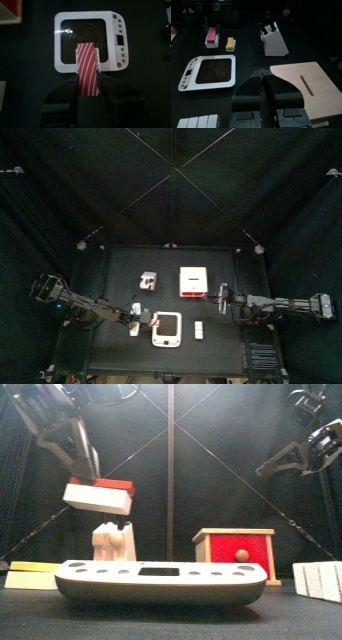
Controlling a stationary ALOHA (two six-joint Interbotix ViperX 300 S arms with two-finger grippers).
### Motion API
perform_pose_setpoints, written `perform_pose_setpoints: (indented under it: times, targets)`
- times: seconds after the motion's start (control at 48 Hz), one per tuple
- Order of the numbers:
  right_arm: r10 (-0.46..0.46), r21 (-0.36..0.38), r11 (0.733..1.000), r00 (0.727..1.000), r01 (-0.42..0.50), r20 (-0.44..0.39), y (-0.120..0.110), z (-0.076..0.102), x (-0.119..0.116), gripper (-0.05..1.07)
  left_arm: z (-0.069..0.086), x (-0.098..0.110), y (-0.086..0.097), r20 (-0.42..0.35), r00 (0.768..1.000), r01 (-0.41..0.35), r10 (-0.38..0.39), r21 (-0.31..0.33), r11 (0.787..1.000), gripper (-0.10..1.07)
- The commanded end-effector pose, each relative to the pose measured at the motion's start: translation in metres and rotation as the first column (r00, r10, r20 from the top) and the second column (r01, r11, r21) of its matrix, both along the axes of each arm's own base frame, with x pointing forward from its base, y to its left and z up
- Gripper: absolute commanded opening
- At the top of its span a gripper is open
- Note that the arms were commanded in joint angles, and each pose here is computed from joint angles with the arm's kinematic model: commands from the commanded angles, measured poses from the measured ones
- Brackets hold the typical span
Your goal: Put salmon sushi below egg sushi
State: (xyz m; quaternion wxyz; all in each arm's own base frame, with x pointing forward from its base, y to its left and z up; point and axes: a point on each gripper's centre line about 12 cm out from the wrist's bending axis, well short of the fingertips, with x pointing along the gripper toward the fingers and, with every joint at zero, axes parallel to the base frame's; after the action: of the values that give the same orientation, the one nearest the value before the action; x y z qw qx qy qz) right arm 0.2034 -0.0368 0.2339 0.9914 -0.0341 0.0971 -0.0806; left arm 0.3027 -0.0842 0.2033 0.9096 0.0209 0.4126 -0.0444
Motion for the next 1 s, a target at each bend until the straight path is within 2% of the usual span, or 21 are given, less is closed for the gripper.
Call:
perform_pose_setpoints:
  times: [0.0, 0.125, 0.271, 0.396, 0.646, 0.812, 0.979]
  targets:
    - [-0.008, 0.001, 1.000, 1.000, 0.008, 0.011, -0.002, 0.005, 0.004, 0.01, 0.005, -0.007, -0.017, 0.040, 0.997, 0.061, -0.060, -0.030, 0.998, 0.60]
    - [-0.010, 0.001, 1.000, 1.000, 0.010, 0.010, -0.003, 0.005, 0.005, 0.01, -0.004, -0.017, -0.022, 0.013, 0.998, 0.065, -0.064, -0.053, 0.996, 0.60]
    - [-0.010, 0.001, 1.000, 1.000, 0.010, 0.010, -0.003, 0.005, 0.005, 0.01, -0.019, -0.029, -0.023, -0.057, 0.998, 0.013, -0.020, -0.118, 0.993, 0.60]
    - [-0.011, 0.001, 1.000, 1.000, 0.011, 0.011, -0.003, 0.005, 0.005, 0.01, -0.032, -0.039, -0.021, -0.106, 0.994, -0.019, 0.003, -0.144, 0.989, 0.60]
    - [-0.011, 0.001, 1.000, 1.000, 0.011, 0.011, -0.003, 0.005, 0.005, 0.01, -0.048, -0.050, -0.016, -0.141, 0.990, -0.028, 0.009, -0.139, 0.990, 0.60]
    - [-0.012, 0.001, 1.000, 1.000, 0.012, 0.011, -0.004, 0.005, 0.005, 0.01, -0.055, -0.051, -0.017, -0.124, 0.992, -0.025, 0.004, -0.166, 0.986, 0.60]
    - [-0.012, 0.001, 1.000, 1.000, 0.012, 0.011, -0.004, 0.005, 0.005, 0.01, -0.065, -0.057, -0.010, -0.154, 0.987, -0.069, 0.042, -0.178, 0.982, 0.61]
